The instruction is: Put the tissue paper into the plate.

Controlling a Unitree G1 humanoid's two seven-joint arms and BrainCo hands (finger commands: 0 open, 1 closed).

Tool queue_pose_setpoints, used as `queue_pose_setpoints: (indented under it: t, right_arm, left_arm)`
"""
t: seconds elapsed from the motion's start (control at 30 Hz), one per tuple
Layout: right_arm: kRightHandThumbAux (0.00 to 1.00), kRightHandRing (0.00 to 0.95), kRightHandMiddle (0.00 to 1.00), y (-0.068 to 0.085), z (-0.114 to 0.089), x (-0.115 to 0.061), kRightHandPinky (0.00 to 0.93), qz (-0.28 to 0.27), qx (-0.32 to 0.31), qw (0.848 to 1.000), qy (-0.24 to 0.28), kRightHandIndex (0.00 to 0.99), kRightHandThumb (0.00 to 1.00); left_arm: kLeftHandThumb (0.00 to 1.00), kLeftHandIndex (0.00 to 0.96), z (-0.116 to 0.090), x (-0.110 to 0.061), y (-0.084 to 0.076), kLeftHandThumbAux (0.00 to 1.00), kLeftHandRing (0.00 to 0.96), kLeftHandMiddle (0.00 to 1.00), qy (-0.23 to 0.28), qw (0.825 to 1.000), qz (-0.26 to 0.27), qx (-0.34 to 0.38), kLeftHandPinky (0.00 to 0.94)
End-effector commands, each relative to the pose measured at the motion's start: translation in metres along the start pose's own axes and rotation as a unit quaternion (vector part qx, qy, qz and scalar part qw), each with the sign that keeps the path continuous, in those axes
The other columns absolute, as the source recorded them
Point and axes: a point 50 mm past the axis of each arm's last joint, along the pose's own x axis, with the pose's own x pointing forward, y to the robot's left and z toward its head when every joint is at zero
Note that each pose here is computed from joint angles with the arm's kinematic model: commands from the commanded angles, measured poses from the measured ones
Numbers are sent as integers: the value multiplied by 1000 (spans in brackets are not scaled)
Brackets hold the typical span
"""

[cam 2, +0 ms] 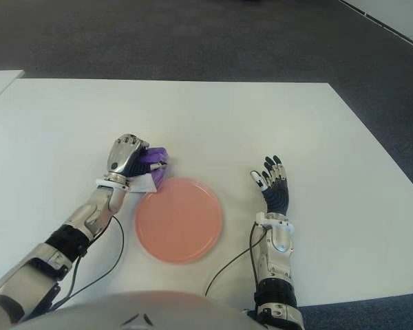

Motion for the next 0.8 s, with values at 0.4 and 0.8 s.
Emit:
queue_pose_setpoints:
  t: [0.4,0.8]
  right_arm:
    - [667,87,164,-13,-33,-26,0,-24,-15,996,85,60,13]
    - [690,96,169,-15,-34,-26,0,-24,-14,996,85,70,0]
  left_arm:
    - [831,846,-10,-27,-24,661,894,892,-15,999,5,39,889]
    - [833,848,-9,-27,-25,669,892,892,-12,999,10,38,887]
